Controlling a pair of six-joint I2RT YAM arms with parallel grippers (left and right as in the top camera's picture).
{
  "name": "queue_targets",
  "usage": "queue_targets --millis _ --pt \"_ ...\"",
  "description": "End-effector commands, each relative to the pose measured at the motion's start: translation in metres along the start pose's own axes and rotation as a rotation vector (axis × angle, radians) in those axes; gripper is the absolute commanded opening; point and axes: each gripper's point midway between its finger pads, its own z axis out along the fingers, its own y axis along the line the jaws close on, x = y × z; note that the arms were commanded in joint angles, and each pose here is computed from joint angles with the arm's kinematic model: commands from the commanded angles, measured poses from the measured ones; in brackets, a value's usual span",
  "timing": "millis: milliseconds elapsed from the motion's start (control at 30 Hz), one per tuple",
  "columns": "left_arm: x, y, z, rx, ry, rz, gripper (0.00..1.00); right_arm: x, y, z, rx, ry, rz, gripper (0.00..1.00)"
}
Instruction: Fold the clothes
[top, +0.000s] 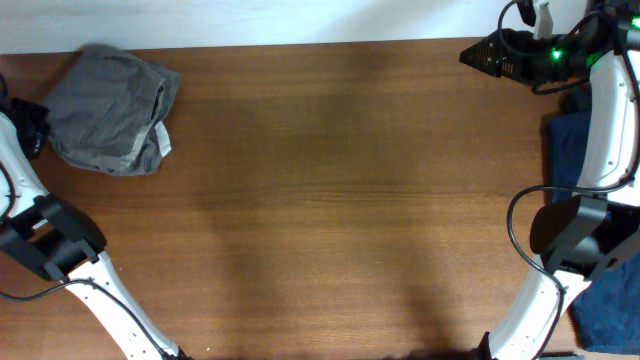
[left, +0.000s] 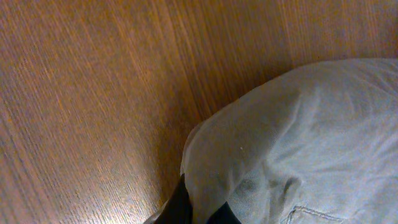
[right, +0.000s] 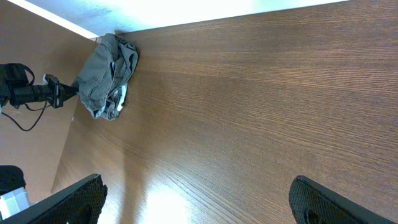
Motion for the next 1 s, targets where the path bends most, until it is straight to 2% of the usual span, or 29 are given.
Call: queue_targets --millis 0,100,133,167,200,367,467,633,800,867,900,967 --pt "0.003 -0.021 -0.015 0.037 -0.026 0.148 0.11 0.0 0.0 0.0 0.004 0.002 -0.011 0.99" --pt "0.01 -0.035 -0.026 0.052 -0.033 0.213 0.56 0.0 0.001 0.002 0.002 0.004 -0.013 0.99" --pt "0.014 -0.037 -0.03 0.052 -0.027 0.22 0.79 0.001 0.002 0.002 0.0 0.006 -0.014 0.99" --pt "0.018 -0.038 -0.035 0.049 -0.018 0.224 0.94 0.001 0.003 0.004 -0.002 0.009 -0.015 0.99" --pt "0.021 -0.039 -0.039 0.045 -0.01 0.227 0.96 0.001 0.004 0.004 -0.003 0.011 -0.015 0.99" --pt "0.038 -0.036 -0.071 0.018 0.03 0.282 0.98 0.002 0.009 0.009 -0.01 0.019 -0.024 0.99" --pt "0.067 -0.031 -0.089 -0.02 0.111 0.332 0.97 0.002 0.011 0.01 -0.012 0.021 -0.029 0.99" --pt "0.128 -0.019 -0.087 -0.134 0.298 0.374 0.99 0.001 0.011 0.011 -0.013 0.018 -0.034 0.99" --pt "0.153 -0.008 -0.074 -0.231 0.359 0.298 0.99 0.001 0.011 0.011 -0.013 0.02 -0.032 0.99" --pt "0.155 0.001 -0.069 -0.285 0.358 0.245 0.91 0.002 0.011 0.011 -0.012 0.022 -0.03 0.99" --pt "0.157 0.006 -0.066 -0.307 0.365 0.221 0.81 0.003 0.011 0.011 -0.009 0.025 -0.027 0.99" --pt "0.161 0.014 -0.06 -0.341 0.382 0.182 0.52 0.004 0.01 0.011 -0.007 0.029 -0.024 0.99"
